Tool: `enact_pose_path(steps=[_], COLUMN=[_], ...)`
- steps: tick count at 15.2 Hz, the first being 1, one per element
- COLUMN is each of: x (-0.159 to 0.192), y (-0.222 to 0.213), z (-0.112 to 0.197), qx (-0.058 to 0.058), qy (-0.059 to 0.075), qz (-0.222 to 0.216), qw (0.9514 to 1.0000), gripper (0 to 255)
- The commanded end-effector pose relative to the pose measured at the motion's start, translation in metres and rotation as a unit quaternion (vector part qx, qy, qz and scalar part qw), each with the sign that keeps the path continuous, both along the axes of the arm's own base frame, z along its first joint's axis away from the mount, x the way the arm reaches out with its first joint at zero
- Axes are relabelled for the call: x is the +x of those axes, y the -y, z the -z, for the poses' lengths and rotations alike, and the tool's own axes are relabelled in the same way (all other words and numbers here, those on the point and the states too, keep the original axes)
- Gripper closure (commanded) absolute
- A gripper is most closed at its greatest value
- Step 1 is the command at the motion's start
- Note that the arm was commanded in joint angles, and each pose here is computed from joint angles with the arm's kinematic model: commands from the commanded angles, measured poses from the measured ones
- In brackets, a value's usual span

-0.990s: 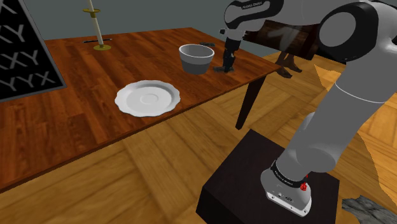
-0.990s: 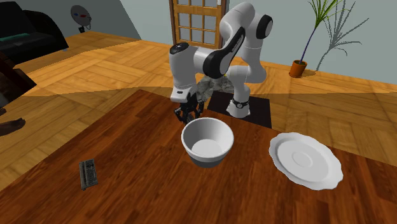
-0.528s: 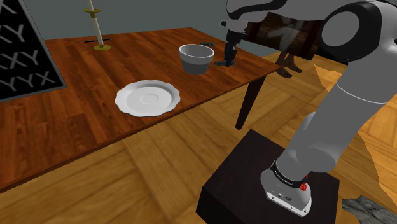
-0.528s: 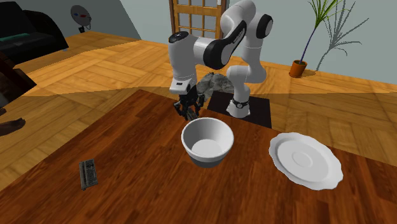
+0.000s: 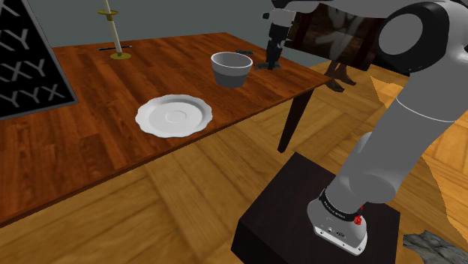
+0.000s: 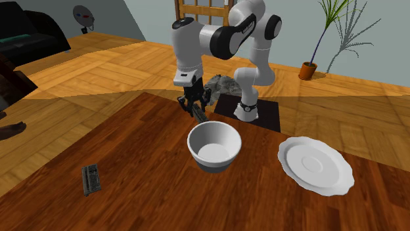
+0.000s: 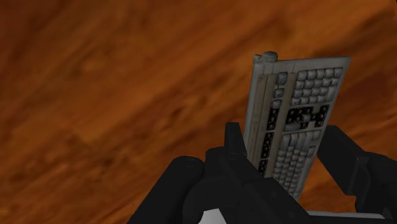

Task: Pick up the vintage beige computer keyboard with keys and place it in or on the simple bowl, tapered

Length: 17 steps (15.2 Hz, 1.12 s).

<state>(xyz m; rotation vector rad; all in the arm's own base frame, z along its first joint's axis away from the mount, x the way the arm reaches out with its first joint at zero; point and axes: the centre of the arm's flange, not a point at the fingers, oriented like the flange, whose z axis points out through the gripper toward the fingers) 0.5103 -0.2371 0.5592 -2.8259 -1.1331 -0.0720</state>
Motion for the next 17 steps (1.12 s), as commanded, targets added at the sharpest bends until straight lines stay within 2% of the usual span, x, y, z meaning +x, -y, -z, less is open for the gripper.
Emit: enact_pose_path(steps=[1,16,17], x=[0.0,0.0,0.01], y=[-0.001,-0.001,-0.009], z=[-0.01,-0.089,-0.09], qx=[0.0,0.0,0.0], qy=[0.0,0.0,0.0], qz=[0.0,0.0,0.0], qw=[1.0,1.0,1.0], gripper=[255,255,255])
